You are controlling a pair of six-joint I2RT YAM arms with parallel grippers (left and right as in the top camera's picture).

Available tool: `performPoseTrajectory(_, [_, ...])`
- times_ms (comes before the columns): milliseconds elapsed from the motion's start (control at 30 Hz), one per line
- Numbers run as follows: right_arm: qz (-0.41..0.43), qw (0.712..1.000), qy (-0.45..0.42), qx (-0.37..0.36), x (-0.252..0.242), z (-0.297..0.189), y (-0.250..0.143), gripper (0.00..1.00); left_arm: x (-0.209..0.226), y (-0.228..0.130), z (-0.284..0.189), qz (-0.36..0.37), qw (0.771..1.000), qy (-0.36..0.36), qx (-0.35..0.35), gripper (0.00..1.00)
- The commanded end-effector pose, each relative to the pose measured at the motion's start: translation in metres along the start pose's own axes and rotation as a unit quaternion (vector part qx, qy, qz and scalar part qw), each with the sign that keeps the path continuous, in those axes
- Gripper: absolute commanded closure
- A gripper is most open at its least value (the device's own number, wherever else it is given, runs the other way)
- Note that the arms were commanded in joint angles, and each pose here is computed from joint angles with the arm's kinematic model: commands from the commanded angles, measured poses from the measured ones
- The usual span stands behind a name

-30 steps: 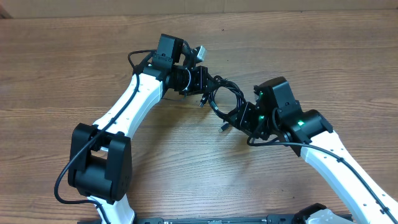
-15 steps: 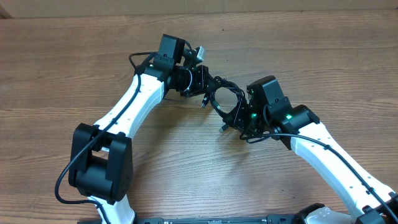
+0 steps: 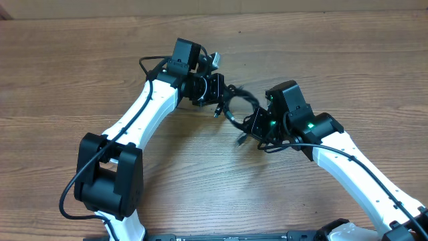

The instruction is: Untangle cables

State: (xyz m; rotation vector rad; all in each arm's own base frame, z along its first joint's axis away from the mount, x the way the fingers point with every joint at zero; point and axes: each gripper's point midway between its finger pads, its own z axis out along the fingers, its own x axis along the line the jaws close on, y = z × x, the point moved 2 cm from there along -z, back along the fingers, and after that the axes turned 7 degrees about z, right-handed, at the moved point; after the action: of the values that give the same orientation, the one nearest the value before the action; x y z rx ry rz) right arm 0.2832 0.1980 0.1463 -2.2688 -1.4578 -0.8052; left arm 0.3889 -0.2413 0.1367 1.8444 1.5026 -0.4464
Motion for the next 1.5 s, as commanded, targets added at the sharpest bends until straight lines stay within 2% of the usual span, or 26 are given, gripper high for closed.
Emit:
performPoseTrajectory(0, [-0.002, 1.000, 0.013, -0.013, 0.008, -0.005, 0.009, 0.96, 0.018, -0.004, 0.001, 0.050, 0.996, 0.068, 0.003, 0.96])
performPoseTrajectory(100, [0.000, 1.000, 0.016, -0.019, 0.008, -0.006, 0.013, 0.96, 0.010, -0.009, 0.002, 0.055, 0.997, 0.043, 0.017, 0.96])
performPoseTrajectory(233, [-0.005, 0.999, 0.026, -0.028, 0.013, -0.007, 0.017, 0.96, -0.032, -0.017, 0.000, 0.062, 0.993, -0.096, 0.041, 0.96])
performPoseTrajectory(433, [-0.004, 0.998, 0.005, -0.061, 0.007, -0.007, 0.027, 0.96, -0.082, -0.028, -0.021, 0.071, 0.957, -0.272, 0.075, 0.96])
performPoseTrajectory(500, [-0.004, 0.998, 0.001, -0.066, 0.006, -0.007, 0.028, 0.96, -0.087, -0.029, -0.025, 0.064, 0.951, -0.290, 0.081, 0.96])
performPoseTrajectory(567, [-0.004, 0.998, 0.000, -0.067, 0.006, -0.007, 0.029, 0.89, -0.087, -0.029, -0.025, 0.042, 0.952, -0.290, 0.088, 0.96])
performPoseTrajectory(667, [-0.004, 0.998, 0.000, -0.067, 0.006, -0.007, 0.029, 0.69, -0.083, -0.027, -0.021, 0.041, 0.958, -0.271, 0.082, 0.96])
performPoseTrajectory(767, [-0.006, 0.998, 0.000, -0.067, 0.006, -0.007, 0.029, 0.53, -0.073, -0.023, -0.015, 0.040, 0.968, -0.235, 0.071, 0.96])
performPoseTrajectory(867, [-0.006, 0.998, 0.000, -0.065, 0.005, -0.008, 0.028, 0.47, -0.062, -0.019, -0.010, 0.041, 0.978, -0.196, 0.058, 0.96])
performPoseTrajectory(1000, [-0.009, 0.998, 0.004, -0.067, 0.007, -0.013, 0.027, 0.37, -0.028, -0.009, 0.001, 0.037, 0.996, -0.079, 0.026, 0.96])
performPoseTrajectory(1100, [-0.026, 0.997, 0.012, -0.075, 0.011, -0.023, 0.025, 0.31, -0.007, -0.006, 0.003, 0.031, 0.999, -0.010, 0.013, 0.96])
performPoseTrajectory(1300, [-0.073, 0.990, 0.024, -0.115, 0.009, -0.063, 0.032, 0.15, 0.003, -0.009, -0.001, 0.004, 1.000, 0.005, 0.020, 0.96])
performPoseTrajectory(1400, [-0.141, 0.980, 0.018, -0.139, 0.004, -0.080, 0.039, 0.07, 0.008, -0.010, -0.006, -0.093, 0.995, 0.002, 0.025, 0.96])
performPoseTrajectory(1467, [-0.176, 0.974, 0.007, -0.144, -0.001, -0.086, 0.041, 0.04, 0.005, -0.009, -0.012, -0.137, 0.990, -0.027, 0.031, 0.96])
